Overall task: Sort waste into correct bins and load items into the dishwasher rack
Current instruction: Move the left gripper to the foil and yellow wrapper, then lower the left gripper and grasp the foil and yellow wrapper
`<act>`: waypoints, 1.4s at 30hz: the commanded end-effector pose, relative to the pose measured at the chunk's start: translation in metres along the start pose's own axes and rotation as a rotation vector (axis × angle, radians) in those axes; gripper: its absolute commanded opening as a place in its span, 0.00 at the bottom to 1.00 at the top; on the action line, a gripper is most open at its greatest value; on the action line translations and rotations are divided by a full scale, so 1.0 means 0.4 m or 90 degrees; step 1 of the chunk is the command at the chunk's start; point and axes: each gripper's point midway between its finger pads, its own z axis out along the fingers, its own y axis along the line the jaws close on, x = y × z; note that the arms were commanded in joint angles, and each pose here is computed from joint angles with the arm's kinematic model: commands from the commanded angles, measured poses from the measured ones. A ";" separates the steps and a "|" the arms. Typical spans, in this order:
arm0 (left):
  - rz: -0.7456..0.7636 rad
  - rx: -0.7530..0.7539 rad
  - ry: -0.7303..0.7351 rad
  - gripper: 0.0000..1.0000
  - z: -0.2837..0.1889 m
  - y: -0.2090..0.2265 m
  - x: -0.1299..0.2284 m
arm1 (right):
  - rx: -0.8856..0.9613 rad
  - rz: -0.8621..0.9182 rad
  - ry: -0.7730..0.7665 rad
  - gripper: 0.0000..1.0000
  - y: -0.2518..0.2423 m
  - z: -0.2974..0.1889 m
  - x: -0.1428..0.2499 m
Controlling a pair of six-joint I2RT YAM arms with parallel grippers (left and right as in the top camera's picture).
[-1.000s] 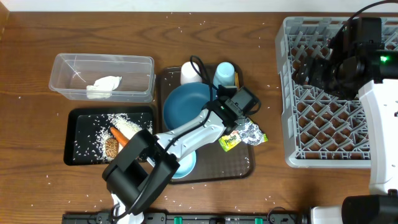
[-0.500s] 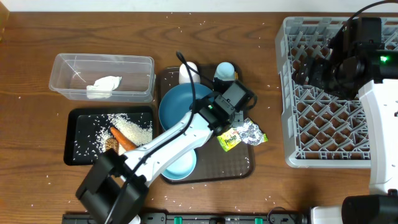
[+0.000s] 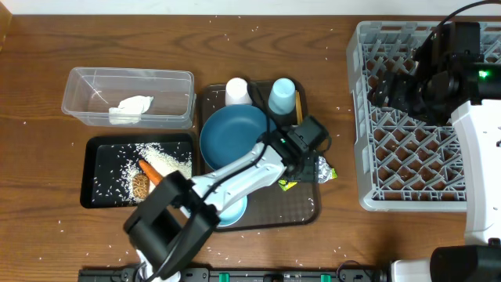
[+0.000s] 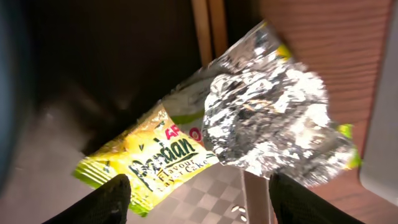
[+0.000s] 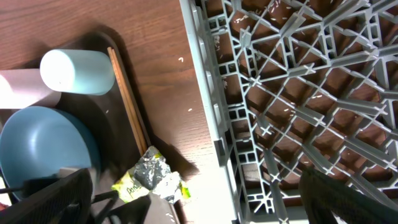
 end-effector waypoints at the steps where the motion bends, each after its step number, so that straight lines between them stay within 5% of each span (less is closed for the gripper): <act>1: -0.042 -0.012 0.010 0.69 0.032 0.010 0.004 | 0.000 0.011 -0.009 0.99 -0.002 -0.010 -0.008; 9: -0.062 -0.047 -0.027 0.67 0.062 0.035 -0.023 | 0.001 0.011 -0.009 0.99 -0.003 -0.010 -0.008; 16: -0.061 -0.075 -0.062 0.49 0.060 0.055 -0.046 | 0.000 0.011 -0.009 0.99 -0.002 -0.010 -0.008; 22: -0.062 -0.083 -0.056 0.44 0.080 0.062 -0.042 | 0.000 0.011 -0.009 0.99 -0.002 -0.010 -0.008; 32: -0.062 -0.098 -0.036 0.06 0.112 0.078 -0.026 | 0.001 0.011 -0.009 0.99 -0.003 -0.010 -0.008; 42: -0.056 -0.108 -0.019 0.06 0.102 0.080 -0.003 | 0.000 0.011 -0.009 0.99 -0.002 -0.010 -0.008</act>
